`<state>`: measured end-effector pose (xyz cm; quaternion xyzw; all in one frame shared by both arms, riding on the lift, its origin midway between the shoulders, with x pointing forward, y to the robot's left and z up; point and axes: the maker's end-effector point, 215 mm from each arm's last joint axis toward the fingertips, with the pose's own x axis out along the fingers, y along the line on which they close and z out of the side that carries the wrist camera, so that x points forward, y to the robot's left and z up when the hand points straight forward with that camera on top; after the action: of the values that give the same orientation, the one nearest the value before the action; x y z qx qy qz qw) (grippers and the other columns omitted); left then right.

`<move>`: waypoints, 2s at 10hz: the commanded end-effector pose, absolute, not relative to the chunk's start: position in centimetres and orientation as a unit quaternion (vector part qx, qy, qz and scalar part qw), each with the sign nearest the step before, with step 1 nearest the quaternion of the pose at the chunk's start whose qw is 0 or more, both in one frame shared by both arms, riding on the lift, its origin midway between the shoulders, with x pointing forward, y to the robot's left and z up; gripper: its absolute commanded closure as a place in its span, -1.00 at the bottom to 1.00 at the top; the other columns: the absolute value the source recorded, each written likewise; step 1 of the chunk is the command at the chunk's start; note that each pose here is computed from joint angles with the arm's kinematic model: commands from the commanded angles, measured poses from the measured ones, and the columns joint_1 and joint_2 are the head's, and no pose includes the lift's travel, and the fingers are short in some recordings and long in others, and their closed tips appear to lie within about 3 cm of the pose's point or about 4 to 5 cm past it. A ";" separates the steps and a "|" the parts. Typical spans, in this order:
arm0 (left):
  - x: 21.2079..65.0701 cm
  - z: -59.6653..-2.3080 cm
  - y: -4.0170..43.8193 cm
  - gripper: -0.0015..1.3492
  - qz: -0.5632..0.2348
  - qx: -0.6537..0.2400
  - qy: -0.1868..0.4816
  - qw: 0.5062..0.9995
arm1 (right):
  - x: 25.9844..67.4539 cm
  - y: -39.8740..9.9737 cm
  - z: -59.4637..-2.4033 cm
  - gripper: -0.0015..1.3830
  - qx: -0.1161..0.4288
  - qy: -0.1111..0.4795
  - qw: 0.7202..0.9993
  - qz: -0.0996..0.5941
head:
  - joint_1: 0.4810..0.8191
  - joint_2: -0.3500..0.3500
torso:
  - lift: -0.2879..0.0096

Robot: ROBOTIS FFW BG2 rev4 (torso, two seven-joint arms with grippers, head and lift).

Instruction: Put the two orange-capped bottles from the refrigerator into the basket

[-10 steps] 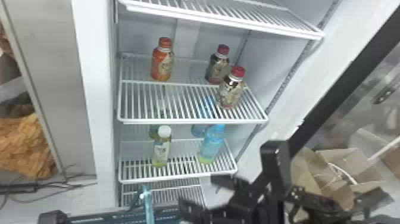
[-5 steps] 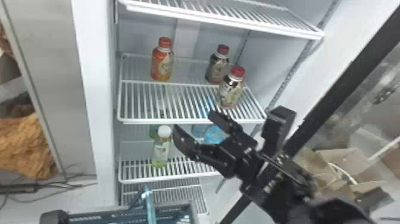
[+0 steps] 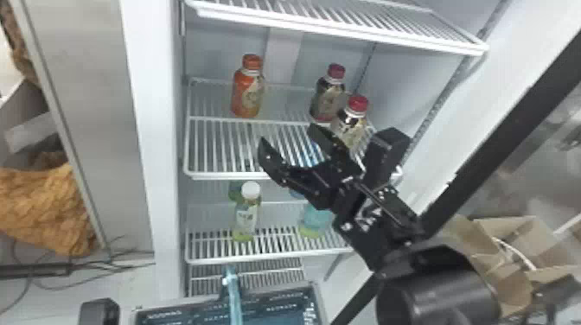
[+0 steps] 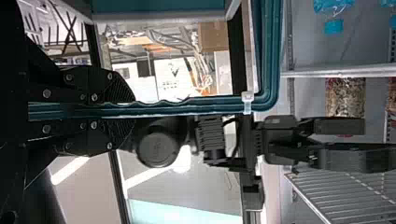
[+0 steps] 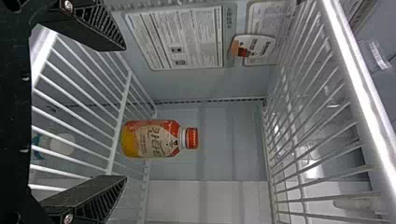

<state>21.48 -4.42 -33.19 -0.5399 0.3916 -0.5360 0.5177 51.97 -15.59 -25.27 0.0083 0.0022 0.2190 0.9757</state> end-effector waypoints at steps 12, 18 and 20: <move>21.6 -32.9 -5.2 0.79 -0.548 -0.530 0.395 0.513 | 65.8 -13.5 -26.1 -0.95 -0.021 -0.043 0.984 0.174 | 0.27 -0.68 | 0.67; 21.5 -32.9 -5.7 0.79 -0.551 -0.530 0.398 0.506 | 70.1 -12.2 -26.2 -0.97 -0.034 -0.043 0.983 0.175 | 0.27 -0.64 | 0.67; 21.7 -32.9 -5.9 0.79 -0.553 -0.528 0.399 0.506 | 71.2 -12.7 -26.5 -0.97 -0.040 -0.037 0.984 0.170 | 0.27 -0.62 | 0.67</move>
<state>21.64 -5.87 -32.88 -0.5290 0.3982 -0.5532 0.5055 70.98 -12.62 -26.24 -0.0372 -0.0398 0.1699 0.9839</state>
